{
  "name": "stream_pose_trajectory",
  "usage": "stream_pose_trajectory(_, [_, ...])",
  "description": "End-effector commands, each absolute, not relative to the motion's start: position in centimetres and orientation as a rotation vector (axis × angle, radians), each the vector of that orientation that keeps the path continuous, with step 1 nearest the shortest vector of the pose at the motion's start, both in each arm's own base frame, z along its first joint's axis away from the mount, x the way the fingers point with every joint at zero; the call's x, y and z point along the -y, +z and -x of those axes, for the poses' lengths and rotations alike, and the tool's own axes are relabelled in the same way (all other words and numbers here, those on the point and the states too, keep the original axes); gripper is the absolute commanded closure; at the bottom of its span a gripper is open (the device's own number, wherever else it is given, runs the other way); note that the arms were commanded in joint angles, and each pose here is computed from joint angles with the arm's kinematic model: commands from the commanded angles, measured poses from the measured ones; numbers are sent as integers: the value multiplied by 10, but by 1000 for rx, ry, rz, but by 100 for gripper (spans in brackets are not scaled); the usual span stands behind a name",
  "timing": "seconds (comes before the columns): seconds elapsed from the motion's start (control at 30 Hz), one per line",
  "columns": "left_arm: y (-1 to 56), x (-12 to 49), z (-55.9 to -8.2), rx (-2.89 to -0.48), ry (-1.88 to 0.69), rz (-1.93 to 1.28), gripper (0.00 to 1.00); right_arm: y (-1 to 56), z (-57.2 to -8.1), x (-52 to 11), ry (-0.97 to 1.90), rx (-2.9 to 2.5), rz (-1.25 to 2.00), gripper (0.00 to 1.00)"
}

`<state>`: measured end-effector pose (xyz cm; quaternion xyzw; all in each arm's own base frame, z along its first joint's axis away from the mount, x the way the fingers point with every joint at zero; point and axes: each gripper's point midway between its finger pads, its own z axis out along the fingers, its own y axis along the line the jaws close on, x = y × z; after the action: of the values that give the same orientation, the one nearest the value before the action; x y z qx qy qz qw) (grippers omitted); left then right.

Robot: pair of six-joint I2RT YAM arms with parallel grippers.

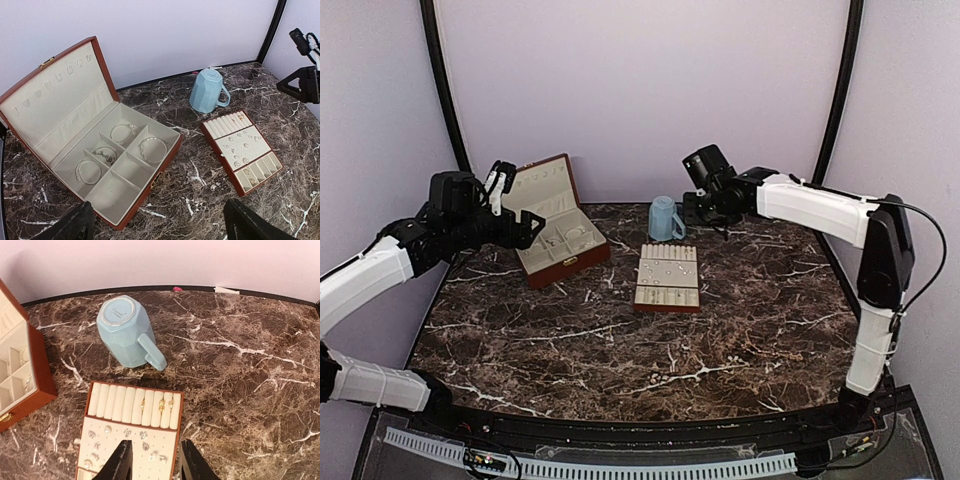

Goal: Organize the mixed jewelry
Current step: Place the ring in the ring tray, then pick up the ring from the center of the board.

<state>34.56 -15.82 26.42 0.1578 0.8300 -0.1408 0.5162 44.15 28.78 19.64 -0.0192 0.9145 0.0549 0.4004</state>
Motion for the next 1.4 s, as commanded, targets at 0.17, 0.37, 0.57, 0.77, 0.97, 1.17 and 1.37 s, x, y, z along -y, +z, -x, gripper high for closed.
stream_pose_trajectory(0.17, [274,147,-350,-1917,-271,-343,8,166,-351,-341,395,-2430,148,66])
stream_pose_trajectory(0.37, [274,146,-350,-1917,-262,-338,8,136,-300,-392,517,-2518,223,66])
stream_pose_trajectory(0.57, [277,151,-348,-1916,-310,-337,8,94,-255,-438,475,-2620,374,66])
stream_pose_trajectory(0.77, [285,149,-345,-1902,-319,-327,8,74,-227,-458,428,-2666,436,66])
stream_pose_trajectory(0.97, [293,148,-342,-1880,-324,-319,8,60,-219,-461,367,-2691,436,64])
stream_pose_trajectory(1.17, [295,152,-338,-1873,-358,-337,8,55,-222,-470,355,-2684,417,64])
stream_pose_trajectory(1.37, [297,153,-337,-1869,-372,-338,8,54,-236,-476,290,-2652,381,68])
